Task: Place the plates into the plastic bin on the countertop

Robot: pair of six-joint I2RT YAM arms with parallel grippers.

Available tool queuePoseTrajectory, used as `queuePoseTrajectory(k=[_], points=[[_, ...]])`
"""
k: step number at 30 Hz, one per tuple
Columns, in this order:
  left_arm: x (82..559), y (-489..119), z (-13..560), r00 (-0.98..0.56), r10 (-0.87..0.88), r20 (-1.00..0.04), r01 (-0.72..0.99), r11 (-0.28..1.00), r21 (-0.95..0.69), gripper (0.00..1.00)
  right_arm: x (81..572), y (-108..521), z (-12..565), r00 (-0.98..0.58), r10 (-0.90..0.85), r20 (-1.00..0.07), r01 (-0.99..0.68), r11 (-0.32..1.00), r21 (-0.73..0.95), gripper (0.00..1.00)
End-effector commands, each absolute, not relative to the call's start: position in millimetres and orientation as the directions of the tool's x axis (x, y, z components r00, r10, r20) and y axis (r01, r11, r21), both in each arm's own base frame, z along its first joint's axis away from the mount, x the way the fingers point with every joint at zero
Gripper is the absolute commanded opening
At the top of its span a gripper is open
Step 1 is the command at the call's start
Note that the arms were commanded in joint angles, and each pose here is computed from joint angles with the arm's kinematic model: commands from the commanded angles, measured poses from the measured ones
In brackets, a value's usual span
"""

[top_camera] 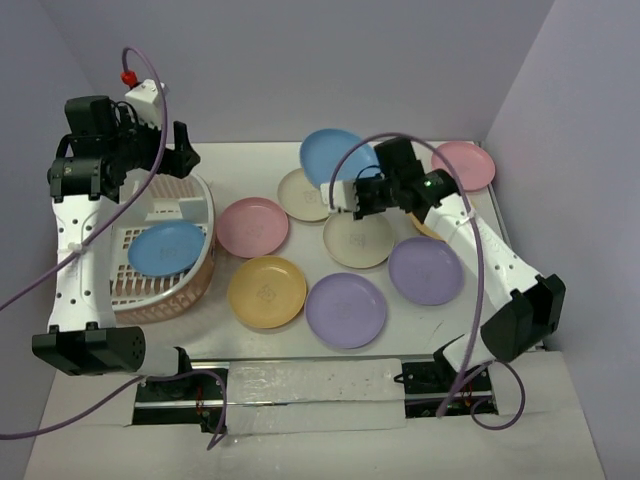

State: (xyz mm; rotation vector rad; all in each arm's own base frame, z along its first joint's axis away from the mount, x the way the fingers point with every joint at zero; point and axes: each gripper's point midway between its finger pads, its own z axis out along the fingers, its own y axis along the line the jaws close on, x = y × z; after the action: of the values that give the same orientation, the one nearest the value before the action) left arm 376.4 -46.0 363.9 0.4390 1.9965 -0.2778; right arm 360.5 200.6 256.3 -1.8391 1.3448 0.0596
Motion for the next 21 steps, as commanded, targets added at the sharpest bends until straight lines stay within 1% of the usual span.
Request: queuePoseTrajectory(k=[1,5,10,17,20,21], points=[[367.1,-82.0,358.4,-0.461,0.134,-0.877,0.468,0.876,-0.112,0.90,350.6,214.4,265.5,0.485,-0.807,-0.337,-0.699,-0.126,-0.704,0.00],[358.7,-129.3,337.8,-0.476,0.224,-0.851,0.535,0.841,-0.078,0.87,322.1,236.0,257.1,0.504,-0.809,-0.302,-0.714,-0.194,-0.672,0.00],[353.8,-161.8,306.8,-0.535,0.302,-0.789,0.590,0.802,-0.092,0.81,297.2,259.2,254.4,0.541,-0.802,-0.253,-0.691,-0.252,-0.678,0.00],[354.3,-183.6,288.9,-0.576,0.318,-0.753,0.609,0.782,-0.136,0.76,279.3,276.1,252.7,0.565,-0.799,-0.207,-0.658,-0.285,-0.697,0.00],[356.4,-183.7,274.7,-0.601,0.329,-0.728,0.592,0.796,-0.129,0.67,277.0,280.5,256.8,0.566,-0.799,-0.202,-0.647,-0.279,-0.709,0.00],[356.4,-183.7,273.6,-0.603,0.330,-0.726,0.591,0.796,-0.129,0.66,277.0,280.9,257.3,0.566,-0.799,-0.203,-0.647,-0.277,-0.710,0.00]])
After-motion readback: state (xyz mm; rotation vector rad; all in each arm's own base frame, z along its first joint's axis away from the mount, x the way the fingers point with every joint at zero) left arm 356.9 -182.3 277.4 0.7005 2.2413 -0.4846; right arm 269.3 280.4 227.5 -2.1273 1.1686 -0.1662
